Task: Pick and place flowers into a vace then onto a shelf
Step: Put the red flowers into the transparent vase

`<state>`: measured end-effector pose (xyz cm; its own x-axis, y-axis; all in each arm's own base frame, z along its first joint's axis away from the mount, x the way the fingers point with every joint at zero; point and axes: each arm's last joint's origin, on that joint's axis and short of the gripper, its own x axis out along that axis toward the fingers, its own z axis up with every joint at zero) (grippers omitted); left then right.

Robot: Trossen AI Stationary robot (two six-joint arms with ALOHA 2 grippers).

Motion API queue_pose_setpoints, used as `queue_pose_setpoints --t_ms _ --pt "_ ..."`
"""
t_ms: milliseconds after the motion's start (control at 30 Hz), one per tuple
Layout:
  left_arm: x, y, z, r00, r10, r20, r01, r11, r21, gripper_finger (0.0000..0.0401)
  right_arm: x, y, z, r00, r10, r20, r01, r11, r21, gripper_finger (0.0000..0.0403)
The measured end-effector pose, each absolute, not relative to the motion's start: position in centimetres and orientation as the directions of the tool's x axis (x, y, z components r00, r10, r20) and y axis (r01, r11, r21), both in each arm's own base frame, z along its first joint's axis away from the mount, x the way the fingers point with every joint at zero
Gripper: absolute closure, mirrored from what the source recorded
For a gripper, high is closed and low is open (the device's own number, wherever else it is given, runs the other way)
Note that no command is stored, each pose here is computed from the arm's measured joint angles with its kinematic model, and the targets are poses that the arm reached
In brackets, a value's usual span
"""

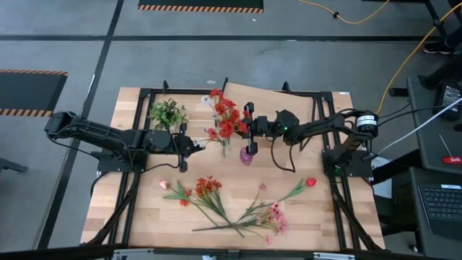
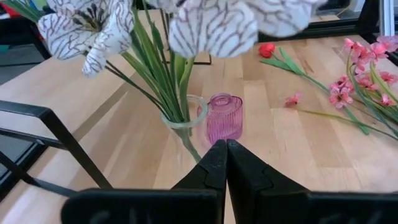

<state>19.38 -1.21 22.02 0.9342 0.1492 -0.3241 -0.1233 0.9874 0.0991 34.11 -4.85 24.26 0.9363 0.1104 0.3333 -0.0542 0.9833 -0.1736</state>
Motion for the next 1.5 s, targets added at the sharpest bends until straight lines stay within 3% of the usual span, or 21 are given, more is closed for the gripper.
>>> queue_pose_setpoints --t_ms 500,933,1233,1500 --pt "19.5 -1.2 22.2 0.941 0.148 -0.303 -0.128 0.988 0.086 0.0398 34.6 -4.9 21.4 0.946 0.109 0.304 -0.052 0.981 -0.188 0.0396" --pt "19.4 -1.2 22.2 0.941 0.148 -0.306 -0.127 0.988 0.087 0.0396 35.0 -4.9 20.3 0.957 0.136 0.255 -0.090 0.979 -0.185 0.0365" --pt "19.4 -1.2 22.1 0.938 0.148 -0.314 -0.132 0.989 0.071 0.0395 35.0 -4.8 19.4 0.979 0.173 0.111 -0.156 0.976 -0.151 0.0359" --pt "19.4 -1.2 22.1 0.938 0.148 -0.314 -0.142 0.989 0.041 0.0398 35.1 -4.8 19.3 0.980 0.174 0.101 -0.159 0.977 -0.145 0.0287"
